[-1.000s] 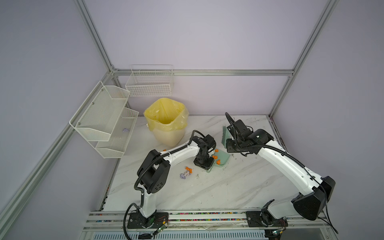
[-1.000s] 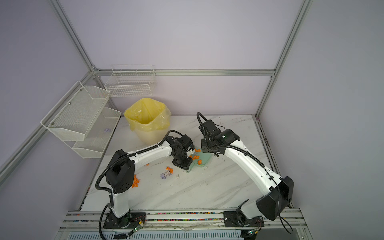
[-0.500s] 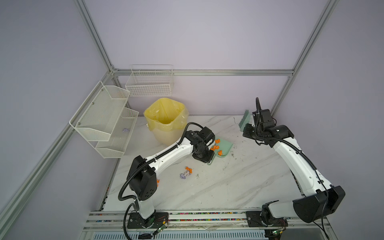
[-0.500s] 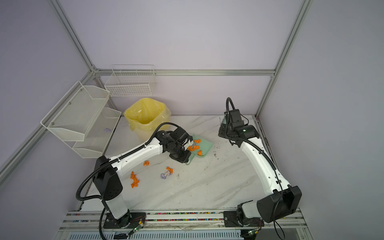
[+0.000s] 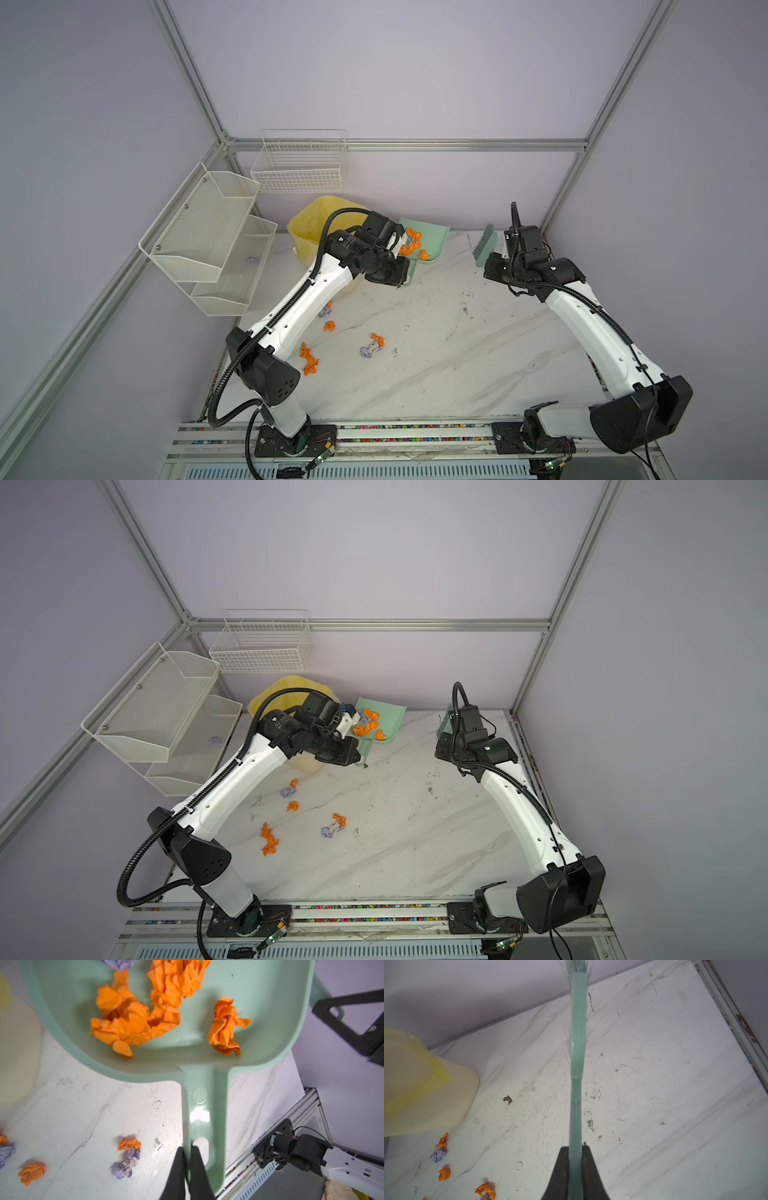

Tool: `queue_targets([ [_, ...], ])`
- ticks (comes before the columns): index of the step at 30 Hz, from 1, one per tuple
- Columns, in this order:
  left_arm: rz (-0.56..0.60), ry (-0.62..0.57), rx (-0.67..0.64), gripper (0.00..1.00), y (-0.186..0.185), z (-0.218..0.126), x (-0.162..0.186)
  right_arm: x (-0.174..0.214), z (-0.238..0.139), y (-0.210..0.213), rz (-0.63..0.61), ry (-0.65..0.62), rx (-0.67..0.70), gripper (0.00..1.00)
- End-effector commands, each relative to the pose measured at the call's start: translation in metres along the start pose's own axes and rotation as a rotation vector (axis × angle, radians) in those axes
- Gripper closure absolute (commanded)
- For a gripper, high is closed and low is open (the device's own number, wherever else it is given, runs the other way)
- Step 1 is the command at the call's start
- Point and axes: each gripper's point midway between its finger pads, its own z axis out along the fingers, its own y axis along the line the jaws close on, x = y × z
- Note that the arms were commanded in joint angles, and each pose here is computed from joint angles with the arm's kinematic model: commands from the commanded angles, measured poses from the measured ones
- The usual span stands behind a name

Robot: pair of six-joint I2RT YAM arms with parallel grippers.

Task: Sweep away the paper scraps from the table
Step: 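Lift the loaded dustpan toward the bin with the left gripper while the right withdraws, then tip the dustpan over the yellow bin with the left gripper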

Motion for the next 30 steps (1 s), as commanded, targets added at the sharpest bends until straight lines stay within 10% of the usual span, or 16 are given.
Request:
queue_targets([
  [1, -0.035, -0.18, 0.07, 1.0, -0.008, -0.064, -0.039, -0.002, -0.006, 0.003, 0.034, -0.032, -0.041, 1.0],
  [30, -0.649, -0.411, 0.713, 1.0, 0.095, -0.108, -0.089, 0.008, 0.001, 0.005, 0.016, -0.019, -0.072, 1.0],
])
